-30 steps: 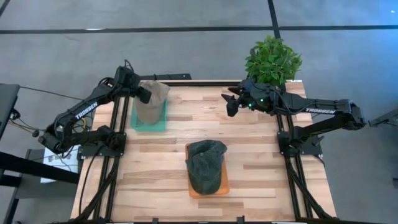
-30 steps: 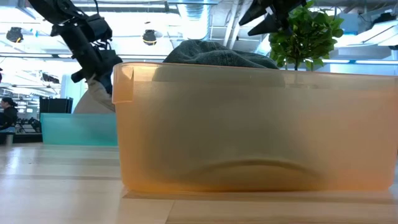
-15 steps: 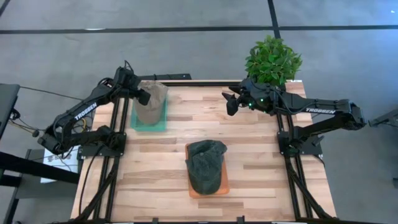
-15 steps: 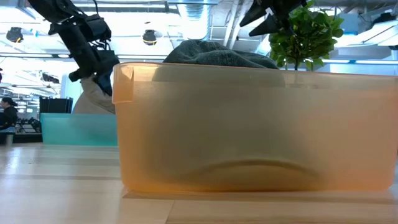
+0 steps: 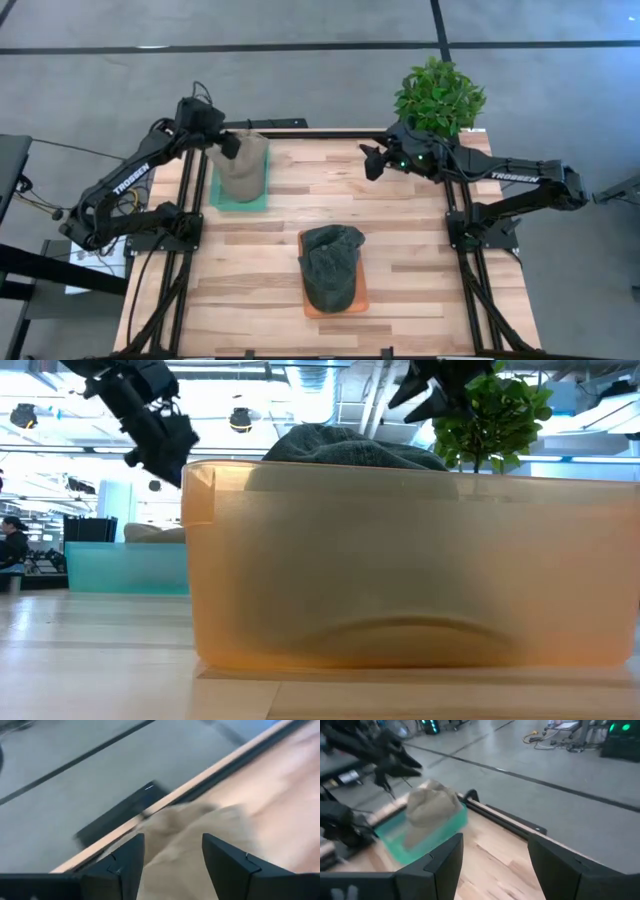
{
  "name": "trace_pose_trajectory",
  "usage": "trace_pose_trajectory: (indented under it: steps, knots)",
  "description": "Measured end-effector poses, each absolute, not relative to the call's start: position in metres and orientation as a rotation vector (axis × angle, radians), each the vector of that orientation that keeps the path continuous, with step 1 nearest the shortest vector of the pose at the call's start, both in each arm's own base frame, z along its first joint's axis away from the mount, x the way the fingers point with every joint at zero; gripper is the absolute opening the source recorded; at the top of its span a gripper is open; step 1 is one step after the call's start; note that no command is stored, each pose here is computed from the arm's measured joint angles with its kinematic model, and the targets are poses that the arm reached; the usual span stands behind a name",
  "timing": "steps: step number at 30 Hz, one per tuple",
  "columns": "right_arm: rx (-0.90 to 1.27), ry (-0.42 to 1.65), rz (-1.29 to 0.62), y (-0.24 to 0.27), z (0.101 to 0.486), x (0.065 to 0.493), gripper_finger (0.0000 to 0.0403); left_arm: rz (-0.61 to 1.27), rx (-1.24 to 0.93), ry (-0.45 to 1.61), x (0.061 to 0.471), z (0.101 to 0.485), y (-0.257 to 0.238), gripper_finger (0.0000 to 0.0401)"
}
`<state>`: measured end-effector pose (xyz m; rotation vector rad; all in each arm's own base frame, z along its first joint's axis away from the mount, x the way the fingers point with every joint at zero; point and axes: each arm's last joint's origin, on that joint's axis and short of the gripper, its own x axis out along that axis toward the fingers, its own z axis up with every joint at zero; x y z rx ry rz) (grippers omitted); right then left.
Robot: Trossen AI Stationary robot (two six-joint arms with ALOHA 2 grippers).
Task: Pick & Place hat
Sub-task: Return to Home Position
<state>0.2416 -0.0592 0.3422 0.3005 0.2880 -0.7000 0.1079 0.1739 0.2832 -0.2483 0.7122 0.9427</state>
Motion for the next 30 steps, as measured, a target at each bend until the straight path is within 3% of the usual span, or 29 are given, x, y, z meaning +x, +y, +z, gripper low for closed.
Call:
trace_pose_trajectory:
  steps: [6,13,21,26,30]
  knots:
    - [0.207,0.415,-0.722,-0.065,0.334,0.236,0.0205,0.629,-0.274,0.557,0.127,0.297,0.161,0.017]
    - [0.193,0.557,-0.737,-0.065,0.323,0.229,0.0163,0.375,-0.203,0.497,0.165,0.304,0.128,0.0015]
    - [0.134,0.587,-0.705,-0.062,0.322,0.229,0.0078,0.172,0.005,0.481,0.198,0.305,0.094,0.0001]
    - [0.046,0.616,-0.648,-0.055,0.321,0.231,0.001,0.182,0.0,0.47,0.204,0.304,0.093,0.0]
    - [0.016,0.645,-0.603,-0.047,0.309,0.232,0.0011,0.171,0.012,0.475,0.207,0.304,0.086,0.0]
